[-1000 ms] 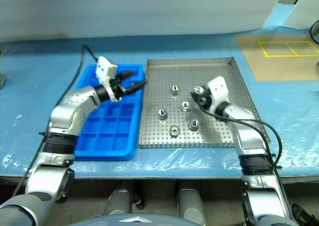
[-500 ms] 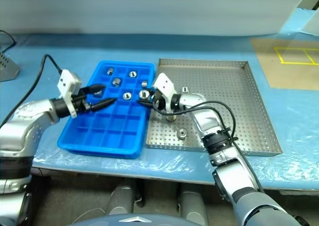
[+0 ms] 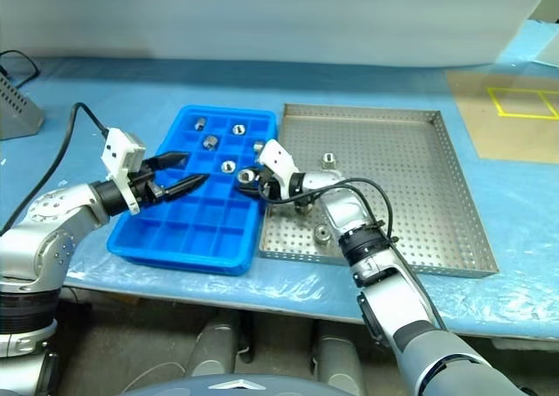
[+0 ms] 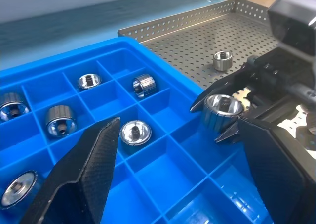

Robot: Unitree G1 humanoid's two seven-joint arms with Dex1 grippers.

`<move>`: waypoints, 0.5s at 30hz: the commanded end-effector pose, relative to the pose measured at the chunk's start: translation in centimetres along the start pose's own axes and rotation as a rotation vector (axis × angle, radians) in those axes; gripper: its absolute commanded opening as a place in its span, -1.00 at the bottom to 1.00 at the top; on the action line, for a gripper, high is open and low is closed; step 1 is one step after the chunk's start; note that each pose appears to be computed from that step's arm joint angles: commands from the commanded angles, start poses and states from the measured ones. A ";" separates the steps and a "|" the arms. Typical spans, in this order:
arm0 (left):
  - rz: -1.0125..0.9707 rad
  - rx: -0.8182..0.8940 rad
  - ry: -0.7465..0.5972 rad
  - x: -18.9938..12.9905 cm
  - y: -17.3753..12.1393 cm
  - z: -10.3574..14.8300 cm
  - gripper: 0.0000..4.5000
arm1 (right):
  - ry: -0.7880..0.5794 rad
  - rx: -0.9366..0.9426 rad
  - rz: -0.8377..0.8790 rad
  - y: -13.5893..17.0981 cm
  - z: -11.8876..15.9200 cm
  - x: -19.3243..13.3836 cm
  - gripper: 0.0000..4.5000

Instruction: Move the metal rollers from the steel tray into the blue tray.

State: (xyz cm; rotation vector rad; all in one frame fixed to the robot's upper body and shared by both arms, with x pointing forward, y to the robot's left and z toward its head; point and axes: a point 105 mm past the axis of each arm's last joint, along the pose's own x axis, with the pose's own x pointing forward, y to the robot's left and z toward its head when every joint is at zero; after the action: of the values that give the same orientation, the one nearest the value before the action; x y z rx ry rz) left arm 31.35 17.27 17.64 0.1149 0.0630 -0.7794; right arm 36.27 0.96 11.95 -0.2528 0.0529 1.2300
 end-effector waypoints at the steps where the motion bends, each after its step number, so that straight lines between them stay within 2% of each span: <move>1: -0.025 0.018 -0.020 0.3 -0.7 0.7 0.78 | -0.031 -0.007 0.002 0.6 0.1 0.3 0.08; 2: -0.028 0.018 -0.018 0.4 -0.6 0.6 0.78 | -0.035 -0.002 0.006 0.8 0.1 0.4 0.18; 7: -0.045 0.020 -0.014 0.6 -0.6 0.7 0.78 | -0.057 0.036 -0.001 0.9 0.5 0.3 0.95; 11: -0.067 0.020 -0.015 1.1 -0.8 0.7 0.78 | -0.092 0.042 -0.049 -0.3 1.5 -0.8 0.95; 15: -0.105 0.016 -0.028 2.1 -1.3 0.9 0.78 | -0.141 0.025 -0.122 -2.3 3.5 -4.5 0.95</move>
State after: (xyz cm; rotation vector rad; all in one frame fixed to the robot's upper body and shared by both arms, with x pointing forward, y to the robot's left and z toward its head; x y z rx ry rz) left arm 31.88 15.34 17.32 0.1046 0.0783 -0.8610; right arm 36.58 -1.76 13.35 -0.1755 0.0286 1.1423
